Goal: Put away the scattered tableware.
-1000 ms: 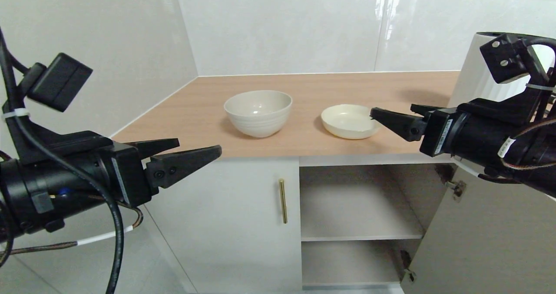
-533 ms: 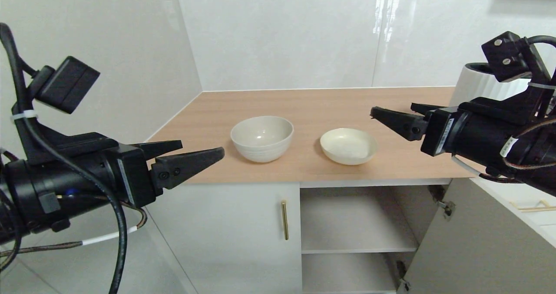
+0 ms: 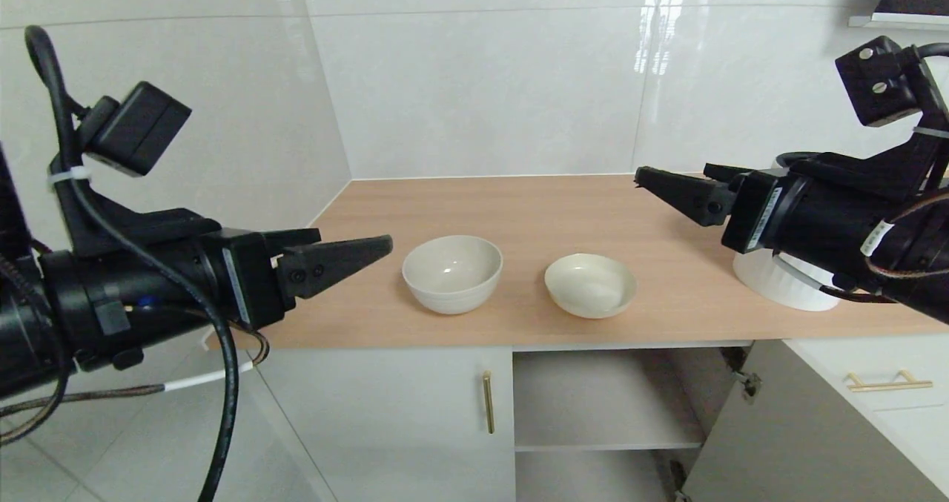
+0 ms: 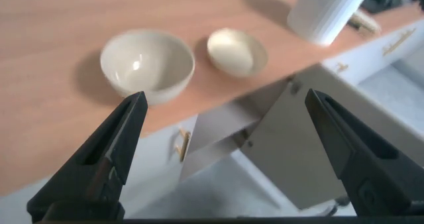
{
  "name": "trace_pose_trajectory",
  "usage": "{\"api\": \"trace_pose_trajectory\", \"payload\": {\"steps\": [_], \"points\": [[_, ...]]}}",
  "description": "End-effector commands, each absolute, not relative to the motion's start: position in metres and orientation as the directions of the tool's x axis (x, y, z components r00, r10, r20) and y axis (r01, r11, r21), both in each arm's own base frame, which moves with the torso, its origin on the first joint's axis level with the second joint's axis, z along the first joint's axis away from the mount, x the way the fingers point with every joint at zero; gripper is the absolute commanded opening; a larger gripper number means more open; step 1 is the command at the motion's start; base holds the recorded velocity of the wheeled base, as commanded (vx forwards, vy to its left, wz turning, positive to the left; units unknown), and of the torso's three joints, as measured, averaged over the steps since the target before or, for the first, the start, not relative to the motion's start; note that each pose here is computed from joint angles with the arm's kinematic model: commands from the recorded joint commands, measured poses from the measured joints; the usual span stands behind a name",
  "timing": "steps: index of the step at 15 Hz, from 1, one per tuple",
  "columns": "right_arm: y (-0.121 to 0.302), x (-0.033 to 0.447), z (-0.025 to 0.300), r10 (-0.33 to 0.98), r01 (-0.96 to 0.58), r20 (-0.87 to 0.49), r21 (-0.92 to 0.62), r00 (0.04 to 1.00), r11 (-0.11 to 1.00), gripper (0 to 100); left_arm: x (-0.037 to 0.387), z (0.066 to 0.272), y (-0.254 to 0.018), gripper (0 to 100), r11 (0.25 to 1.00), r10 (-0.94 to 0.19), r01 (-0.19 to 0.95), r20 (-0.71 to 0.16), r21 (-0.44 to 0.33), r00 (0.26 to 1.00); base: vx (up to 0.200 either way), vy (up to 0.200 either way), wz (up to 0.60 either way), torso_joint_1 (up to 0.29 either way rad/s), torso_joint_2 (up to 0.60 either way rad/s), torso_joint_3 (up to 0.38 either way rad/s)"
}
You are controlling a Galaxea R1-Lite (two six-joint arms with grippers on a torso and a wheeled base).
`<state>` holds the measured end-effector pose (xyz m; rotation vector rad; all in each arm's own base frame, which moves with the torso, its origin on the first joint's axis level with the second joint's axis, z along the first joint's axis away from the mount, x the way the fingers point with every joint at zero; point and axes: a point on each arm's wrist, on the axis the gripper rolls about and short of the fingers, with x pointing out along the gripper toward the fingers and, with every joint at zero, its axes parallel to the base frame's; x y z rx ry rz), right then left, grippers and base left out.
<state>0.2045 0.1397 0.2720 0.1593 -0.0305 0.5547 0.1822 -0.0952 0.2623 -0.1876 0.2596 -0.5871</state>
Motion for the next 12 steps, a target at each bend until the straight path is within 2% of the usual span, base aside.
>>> {"api": "trace_pose_trajectory", "payload": {"steps": [1,5,6,7,8,12], "points": [[0.139,0.206,0.272,0.518,-0.523,0.078,0.164,0.852,0.836,100,0.21,0.269,-0.097,100,0.839,-0.523,0.459,-0.198,-0.293,0.829,0.0,0.0,0.0,0.046,-0.1,-0.051],[0.145,0.217,0.257,0.507,-0.499,-0.017,0.159,0.862,0.852,100,0.26,0.269,-0.096,100,0.904,-0.406,0.312,-0.354,-0.293,0.843,0.0,0.0,0.0,0.008,-0.01,-0.009],[0.143,0.224,0.252,0.458,-0.442,-0.096,0.149,0.884,0.884,100,0.276,0.258,-0.1,100,0.934,-0.338,0.241,-0.436,-0.263,0.834,0.0,0.0,0.0,0.0,0.0,0.0],[0.142,0.229,0.251,0.423,-0.405,-0.135,0.141,0.896,0.903,100,0.282,0.251,-0.102,100,0.945,-0.308,0.212,-0.465,-0.248,0.83,0.0,0.0,0.0,0.0,0.0,0.0],[0.14,0.237,0.25,0.345,-0.326,-0.212,0.119,0.914,0.938,100,0.296,0.235,-0.106,100,0.958,-0.273,0.177,-0.515,-0.227,0.812,0.0,0.0,0.0,0.0,0.0,0.0],[0.142,0.244,0.249,0.29,-0.272,-0.236,0.106,0.927,0.956,100,0.326,0.2,-0.117,100,0.977,-0.205,0.12,-0.598,-0.179,0.775,0.0,0.0,0.0,0.0,0.0,0.0]]}}
